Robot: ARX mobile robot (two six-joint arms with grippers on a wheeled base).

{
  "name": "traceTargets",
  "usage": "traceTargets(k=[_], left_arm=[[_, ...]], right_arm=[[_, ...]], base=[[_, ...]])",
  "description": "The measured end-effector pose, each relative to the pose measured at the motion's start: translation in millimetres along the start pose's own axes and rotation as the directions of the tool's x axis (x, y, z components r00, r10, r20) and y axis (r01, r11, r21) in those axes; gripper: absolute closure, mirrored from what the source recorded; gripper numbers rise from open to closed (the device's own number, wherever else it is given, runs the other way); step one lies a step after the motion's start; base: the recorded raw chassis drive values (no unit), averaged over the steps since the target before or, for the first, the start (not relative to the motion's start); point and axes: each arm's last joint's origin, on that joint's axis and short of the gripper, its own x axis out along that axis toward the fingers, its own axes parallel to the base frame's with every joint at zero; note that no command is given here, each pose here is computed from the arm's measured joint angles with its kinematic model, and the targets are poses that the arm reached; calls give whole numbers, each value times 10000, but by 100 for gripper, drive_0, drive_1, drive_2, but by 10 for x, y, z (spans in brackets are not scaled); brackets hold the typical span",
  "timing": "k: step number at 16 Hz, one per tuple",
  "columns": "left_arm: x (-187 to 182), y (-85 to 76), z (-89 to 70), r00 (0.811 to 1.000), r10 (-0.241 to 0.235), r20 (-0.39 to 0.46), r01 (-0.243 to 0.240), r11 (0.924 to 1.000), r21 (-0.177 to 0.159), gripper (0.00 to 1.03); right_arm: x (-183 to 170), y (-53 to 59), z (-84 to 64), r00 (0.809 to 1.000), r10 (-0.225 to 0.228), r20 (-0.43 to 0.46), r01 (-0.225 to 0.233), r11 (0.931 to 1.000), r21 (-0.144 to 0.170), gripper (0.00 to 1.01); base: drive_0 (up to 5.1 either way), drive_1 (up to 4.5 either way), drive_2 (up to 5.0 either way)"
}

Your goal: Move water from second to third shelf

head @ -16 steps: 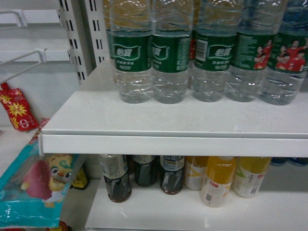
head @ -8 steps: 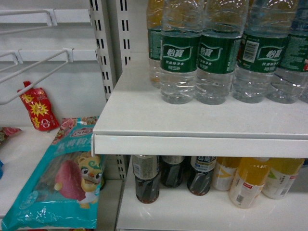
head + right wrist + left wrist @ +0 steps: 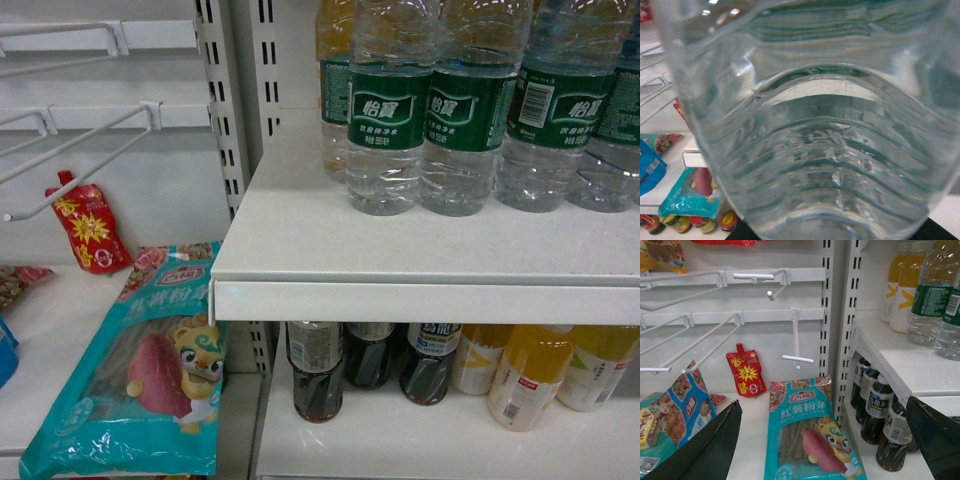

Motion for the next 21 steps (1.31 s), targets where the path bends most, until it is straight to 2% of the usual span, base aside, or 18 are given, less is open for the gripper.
traceTargets(k=[3, 4, 5, 6, 8, 9, 11, 12, 17, 19, 21], left_arm=[[0, 0, 0, 10000, -4, 0, 4, 10000, 0, 5], [0, 0, 0, 10000, 0, 0, 0, 10000, 0, 5], [0, 0, 0, 10000, 0, 0, 0, 10000, 0, 5], [0, 0, 0, 10000, -4, 0, 4, 10000, 0, 5], [0, 0, 0, 10000, -4, 0, 4, 10000, 0, 5], [0, 0, 0, 10000, -4, 0, 4, 10000, 0, 5], [0, 0, 0, 10000, -4, 0, 4, 10000, 0, 5], [0, 0, 0, 10000, -4, 0, 4, 10000, 0, 5], [0, 0, 0, 10000, 0, 0, 0, 10000, 0, 5], [0, 0, 0, 10000, -4, 0, 4, 10000, 0, 5], [0, 0, 0, 10000, 0, 0, 0, 10000, 0, 5]], right_arm=[[0, 0, 0, 10000, 0, 0, 0, 10000, 0, 64], [1, 5, 7, 9999, -90, 93, 91, 9999, -98, 64], [2, 6, 24, 9987, -408, 295, 419, 9984, -370, 64], [10, 8, 45, 9987, -429, 264, 440, 9982, -419, 64], [83, 45, 144, 9990, -235, 392, 257, 9980, -577, 64], [134, 78, 161, 9995, 22, 304, -2, 9978, -668, 64], [258, 127, 110, 9986, 428, -306, -450, 9961, -754, 64], [339, 129, 73, 9975, 482, -510, -520, 9958, -757, 64], [777, 91, -68, 9876, 396, -1520, -488, 9972, -573, 64], [979, 96, -26, 9852, 404, -1663, -505, 9971, -569, 64], [1169, 112, 73, 9879, 297, -1523, -411, 9965, -727, 64]], base=[[0, 0, 0], [0, 0, 0], [0, 0, 0], [0, 0, 0], [0, 0, 0], [0, 0, 0], [0, 0, 0], [0, 0, 0], [0, 0, 0], [0, 0, 0], [0, 0, 0]])
